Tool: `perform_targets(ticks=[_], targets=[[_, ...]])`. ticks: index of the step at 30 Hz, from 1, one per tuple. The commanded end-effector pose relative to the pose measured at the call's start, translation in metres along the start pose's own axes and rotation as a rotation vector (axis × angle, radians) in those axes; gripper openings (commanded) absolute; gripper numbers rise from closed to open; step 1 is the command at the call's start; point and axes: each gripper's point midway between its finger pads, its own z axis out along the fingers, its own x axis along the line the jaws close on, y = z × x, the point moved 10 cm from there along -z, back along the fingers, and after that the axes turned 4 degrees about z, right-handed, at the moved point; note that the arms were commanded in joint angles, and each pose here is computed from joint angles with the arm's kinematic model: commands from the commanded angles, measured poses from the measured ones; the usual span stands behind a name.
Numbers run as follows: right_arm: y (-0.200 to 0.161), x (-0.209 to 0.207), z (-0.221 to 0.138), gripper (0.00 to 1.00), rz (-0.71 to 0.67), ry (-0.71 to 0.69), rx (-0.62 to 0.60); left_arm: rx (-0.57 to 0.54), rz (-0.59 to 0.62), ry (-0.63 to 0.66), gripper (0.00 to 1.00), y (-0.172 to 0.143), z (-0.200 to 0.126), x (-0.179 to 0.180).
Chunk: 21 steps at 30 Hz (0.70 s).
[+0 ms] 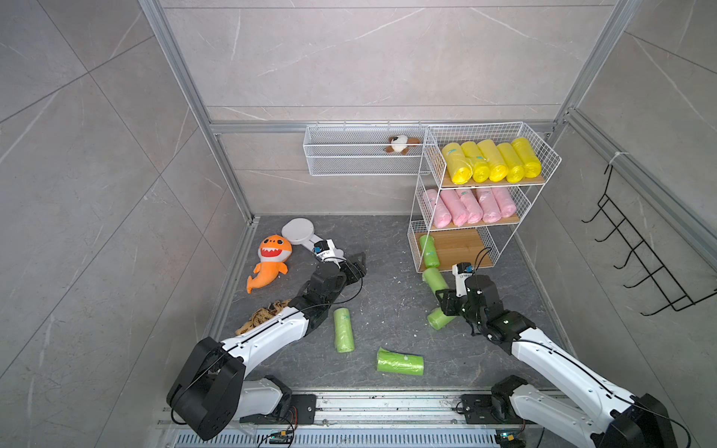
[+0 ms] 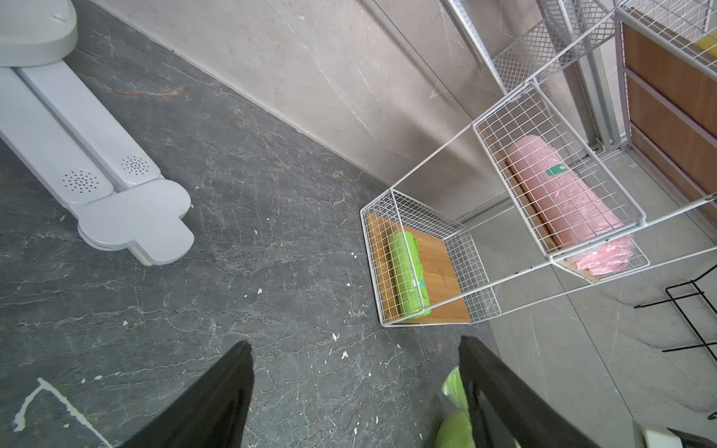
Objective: Sort the rolls of trash bags by color and place them on the shelf
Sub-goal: Place the roll of trash bags on the shelf.
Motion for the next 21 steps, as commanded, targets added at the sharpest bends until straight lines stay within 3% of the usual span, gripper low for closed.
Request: perform_targets(ticks=[1, 11, 21], targets=[[0.021, -0.012, -0.009, 0.24, 0.029, -0.041, -0.092, -0.030, 0.018, -0.061, 0.86, 0.015, 0.000, -0.015], [0.062, -0.047, 0.006, 0.23, 0.189, -0.060, -0.261, 0.001, 0.021, -0.075, 0.86, 0.012, 0.000, -0.015], [0.082, -0.054, 0.060, 0.27, 0.256, 0.045, -0.360, 0.078, -0.017, -0.148, 0.86, 0.002, 0.016, -0.020]])
